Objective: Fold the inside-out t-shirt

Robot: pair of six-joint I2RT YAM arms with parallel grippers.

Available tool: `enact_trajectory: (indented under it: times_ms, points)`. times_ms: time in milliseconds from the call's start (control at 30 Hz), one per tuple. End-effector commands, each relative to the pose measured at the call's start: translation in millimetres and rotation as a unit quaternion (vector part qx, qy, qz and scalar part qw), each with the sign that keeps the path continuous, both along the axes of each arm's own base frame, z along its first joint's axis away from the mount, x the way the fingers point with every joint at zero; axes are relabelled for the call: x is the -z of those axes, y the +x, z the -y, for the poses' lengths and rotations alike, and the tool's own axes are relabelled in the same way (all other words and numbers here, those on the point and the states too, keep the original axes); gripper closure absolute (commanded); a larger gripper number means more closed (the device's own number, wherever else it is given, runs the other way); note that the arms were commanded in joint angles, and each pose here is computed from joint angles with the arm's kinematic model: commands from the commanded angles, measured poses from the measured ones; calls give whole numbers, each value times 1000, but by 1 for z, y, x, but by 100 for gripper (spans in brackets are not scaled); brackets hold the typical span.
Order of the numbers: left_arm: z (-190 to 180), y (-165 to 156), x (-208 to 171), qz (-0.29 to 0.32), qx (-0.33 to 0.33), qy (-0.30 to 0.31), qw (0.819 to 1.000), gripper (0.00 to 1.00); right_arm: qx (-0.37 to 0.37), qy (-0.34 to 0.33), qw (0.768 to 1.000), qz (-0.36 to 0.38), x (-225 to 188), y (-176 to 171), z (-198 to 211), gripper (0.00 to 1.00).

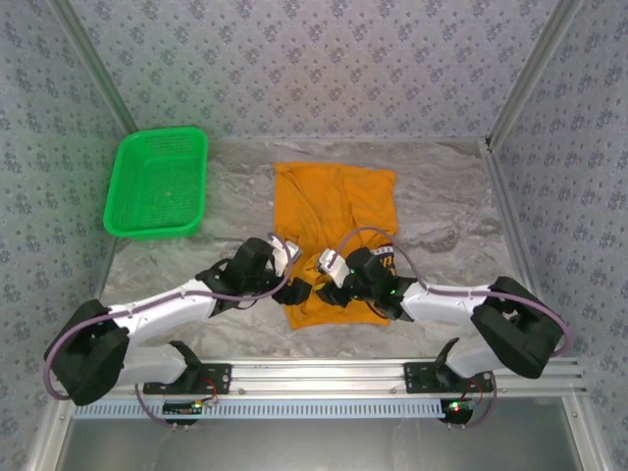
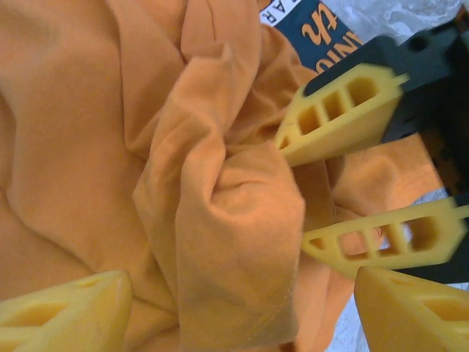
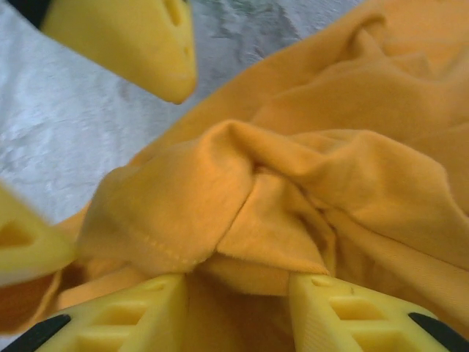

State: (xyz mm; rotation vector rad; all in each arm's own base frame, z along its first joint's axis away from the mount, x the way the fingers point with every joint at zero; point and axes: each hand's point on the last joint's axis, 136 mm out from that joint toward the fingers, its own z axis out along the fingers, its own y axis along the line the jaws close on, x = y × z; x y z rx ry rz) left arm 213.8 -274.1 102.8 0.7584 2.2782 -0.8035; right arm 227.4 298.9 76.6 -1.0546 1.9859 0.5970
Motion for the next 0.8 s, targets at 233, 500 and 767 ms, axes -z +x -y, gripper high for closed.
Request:
enact_trajectory:
  times_ms: [233,500,767]
  points:
    - [5,21,15,-16,-1,70,997,39,-20,21,999,19,-8,-4,-5,82]
    - [-3,22,21,-54,1,54,997,98,-195,-42,978,53,2,-47,-16,57]
    - [-13,22,-26,-61,9,-59,996,100,-209,-78,971,82,19,-32,-37,94]
